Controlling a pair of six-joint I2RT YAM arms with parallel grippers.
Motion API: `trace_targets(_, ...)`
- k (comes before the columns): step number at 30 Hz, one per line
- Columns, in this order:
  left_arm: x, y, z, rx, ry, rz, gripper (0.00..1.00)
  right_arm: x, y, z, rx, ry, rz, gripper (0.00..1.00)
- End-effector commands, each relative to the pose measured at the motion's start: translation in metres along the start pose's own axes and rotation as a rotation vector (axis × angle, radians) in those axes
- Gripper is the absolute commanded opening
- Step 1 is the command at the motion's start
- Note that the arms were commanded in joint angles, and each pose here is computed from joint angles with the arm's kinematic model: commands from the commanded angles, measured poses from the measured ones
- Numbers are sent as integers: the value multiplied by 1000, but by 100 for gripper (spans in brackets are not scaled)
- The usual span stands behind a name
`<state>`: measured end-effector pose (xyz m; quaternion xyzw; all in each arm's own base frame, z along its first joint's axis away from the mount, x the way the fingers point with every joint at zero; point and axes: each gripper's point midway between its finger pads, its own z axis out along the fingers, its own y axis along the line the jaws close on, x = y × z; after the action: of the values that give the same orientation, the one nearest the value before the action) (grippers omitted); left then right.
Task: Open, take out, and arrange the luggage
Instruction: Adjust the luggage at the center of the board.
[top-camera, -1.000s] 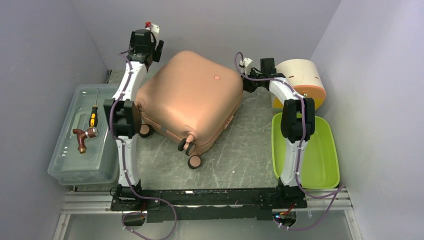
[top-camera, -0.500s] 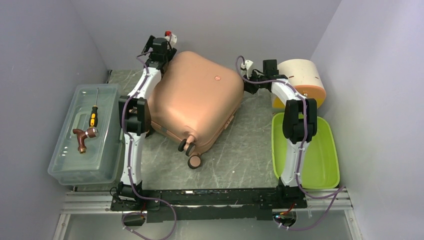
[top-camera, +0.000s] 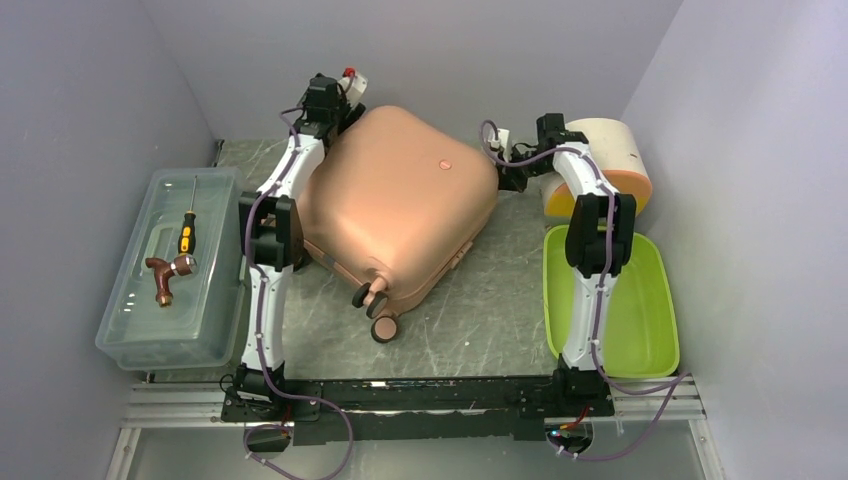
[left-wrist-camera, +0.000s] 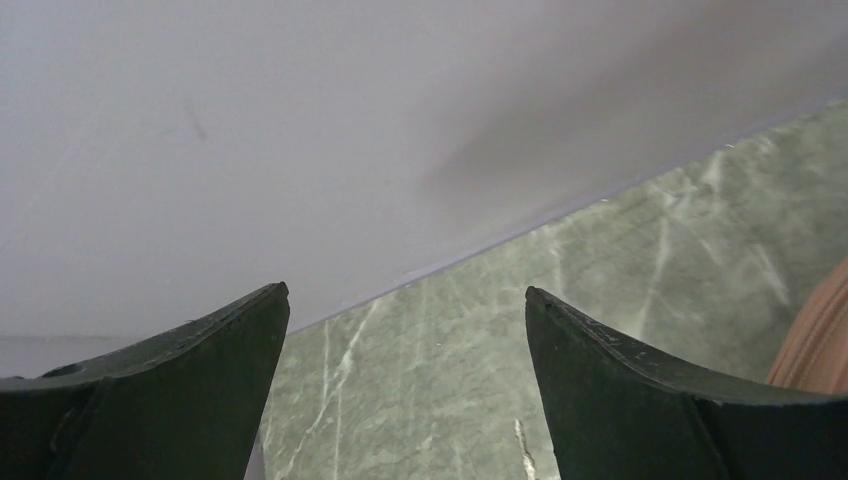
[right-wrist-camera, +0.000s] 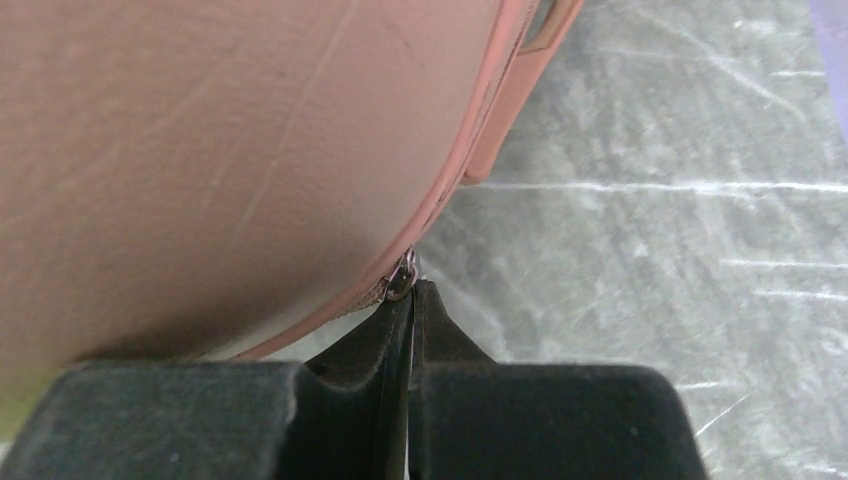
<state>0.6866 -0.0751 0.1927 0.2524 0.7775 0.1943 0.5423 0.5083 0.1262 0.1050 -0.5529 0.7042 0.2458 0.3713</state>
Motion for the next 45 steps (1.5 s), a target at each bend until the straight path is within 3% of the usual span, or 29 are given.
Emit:
trace_targets(1, -19, -212, -61, 648, -6, 116, 94, -33, 36, -17, -70, -52, -191, 0)
trace_targets(13, -25, -266, -129, 968, -35, 182, 90, -25, 97, -38, -68, -13, -153, 0)
trace_targets(28, -38, -309, -201, 1192, -73, 265, 87, -65, -17, -40, 252, -20, -145, 0)
trace_targets(35, -47, -318, -213, 1219, -86, 268, 87, -79, -17, -17, 200, -31, -211, 0)
trace_targets(39, -56, -316, -209, 1182, -93, 260, 87, -82, -2, 9, 133, -23, -229, 0)
trace_targets(42, -68, -295, -175, 975, -79, 227, 91, -81, 3, 17, 126, -18, -205, 0)
trace_targets(45, -81, -245, -141, 737, -71, 168, 98, -75, -8, 18, 188, 1, -177, 0)
